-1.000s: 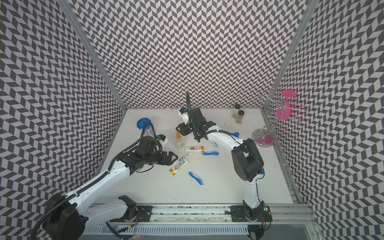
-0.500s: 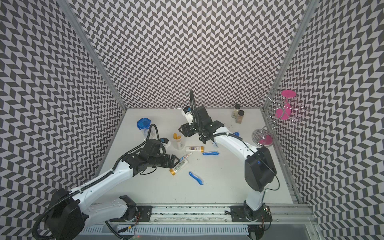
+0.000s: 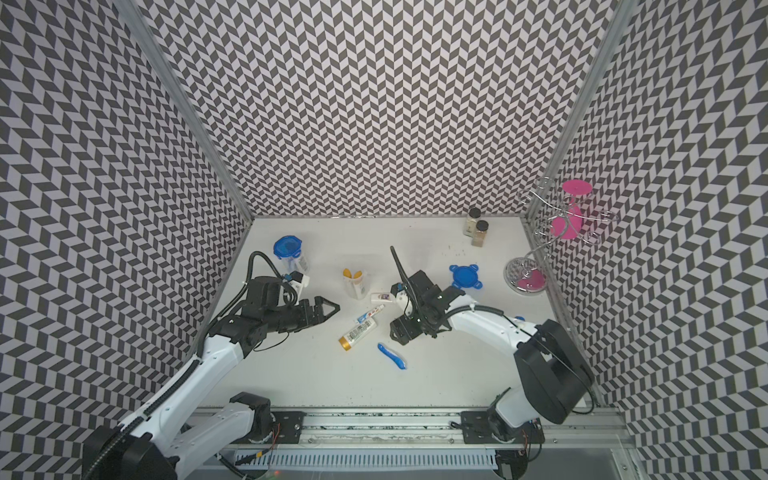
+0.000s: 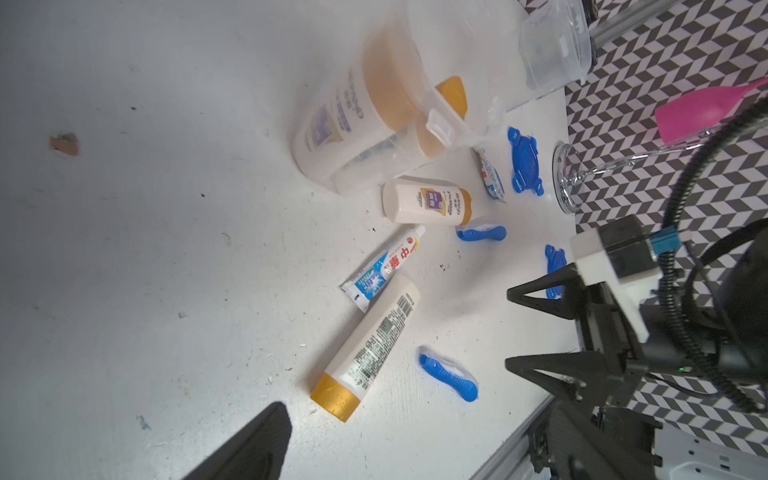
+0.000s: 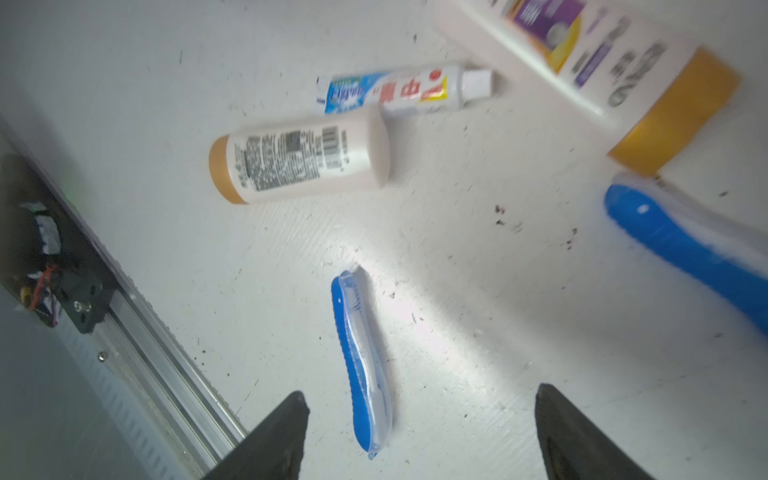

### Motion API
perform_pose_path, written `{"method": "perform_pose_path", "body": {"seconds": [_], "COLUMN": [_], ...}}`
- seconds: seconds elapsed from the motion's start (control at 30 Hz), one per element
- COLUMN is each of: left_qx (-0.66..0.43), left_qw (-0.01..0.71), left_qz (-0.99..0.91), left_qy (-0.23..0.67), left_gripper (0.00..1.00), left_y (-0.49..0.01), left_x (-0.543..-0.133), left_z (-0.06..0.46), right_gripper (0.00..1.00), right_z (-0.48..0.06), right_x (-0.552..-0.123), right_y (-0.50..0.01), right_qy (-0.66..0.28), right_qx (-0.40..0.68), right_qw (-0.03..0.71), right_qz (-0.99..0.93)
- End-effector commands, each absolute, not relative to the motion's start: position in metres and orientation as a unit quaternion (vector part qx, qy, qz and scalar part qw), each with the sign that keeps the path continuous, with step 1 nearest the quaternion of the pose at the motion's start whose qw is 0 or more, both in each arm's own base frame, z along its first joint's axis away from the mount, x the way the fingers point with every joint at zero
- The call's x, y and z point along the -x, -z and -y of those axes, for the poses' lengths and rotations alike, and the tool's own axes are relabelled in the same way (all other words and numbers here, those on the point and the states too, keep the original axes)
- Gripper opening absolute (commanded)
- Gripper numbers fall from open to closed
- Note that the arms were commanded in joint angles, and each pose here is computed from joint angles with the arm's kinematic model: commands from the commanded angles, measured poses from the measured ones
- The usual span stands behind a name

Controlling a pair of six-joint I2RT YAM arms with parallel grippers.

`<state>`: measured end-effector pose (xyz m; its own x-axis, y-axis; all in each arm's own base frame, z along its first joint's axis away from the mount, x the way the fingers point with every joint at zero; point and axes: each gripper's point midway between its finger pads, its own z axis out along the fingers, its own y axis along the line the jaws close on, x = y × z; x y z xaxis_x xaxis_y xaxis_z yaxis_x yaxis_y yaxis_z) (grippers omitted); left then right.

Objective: Pack away toiletry kits
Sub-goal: Pick up the toiletry item from the center of the board.

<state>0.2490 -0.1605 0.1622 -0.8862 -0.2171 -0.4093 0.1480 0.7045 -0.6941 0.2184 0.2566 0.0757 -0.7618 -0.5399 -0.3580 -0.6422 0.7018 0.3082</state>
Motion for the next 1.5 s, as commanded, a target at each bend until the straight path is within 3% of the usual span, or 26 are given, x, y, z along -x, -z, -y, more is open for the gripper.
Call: {"method": "perform_pose_path", "body": {"seconds": [0.0,0.3,0.5,0.73,1.03,1.27,1.47], "left_qx": [-0.001,0.014,0.026,0.033,0.047,0.034,-0.020], "left_qw": [0.251,0.281,0.287,0.299,0.312,0.311,0.306], "left_qz": [-0.879,-0.870,-0.873,-0.879,-0.872,-0.886,-0.866], "left_qy": [0.405,0.404,0.395,0.370,0.374,0.343,0.395], "left_gripper": [1.00,1.00,1.00,1.00,1.00,0.98,0.94], "left_y": [-0.185,-0.198,-0.192,-0.190,-0.194,-0.186,-0.197], "left_x": [-0.252,-0.260,-0.264,-0.273,-0.286,-0.287,-0.270], "left_z": [0.167,0.159,0.148,0.133,0.121,0.113,0.135], "right_gripper": [0.84,0.80,0.60,0.48,0.24,0.07,0.04], "right_z": [-0.274,-0.271,-0.266,-0.256,-0.251,-0.267,-0.291], "right_x": [-0.211,-0.190,-0.178,-0.175,-0.178,-0.192,-0.219], "right_y": [-0.065,-0.026,-0.007,0.004,0.011,-0.006,-0.075], "right_qy": [-0.206,-0.138,-0.092,-0.043,-0.003,-0.042,-0.158], "right_qx": [0.341,0.375,0.392,0.412,0.429,0.420,0.390], "right_qw": [0.121,0.060,0.029,0.011,0.006,0.044,0.156], "right_qz": [-0.909,-0.915,-0.915,-0.910,-0.903,-0.906,-0.894]}}
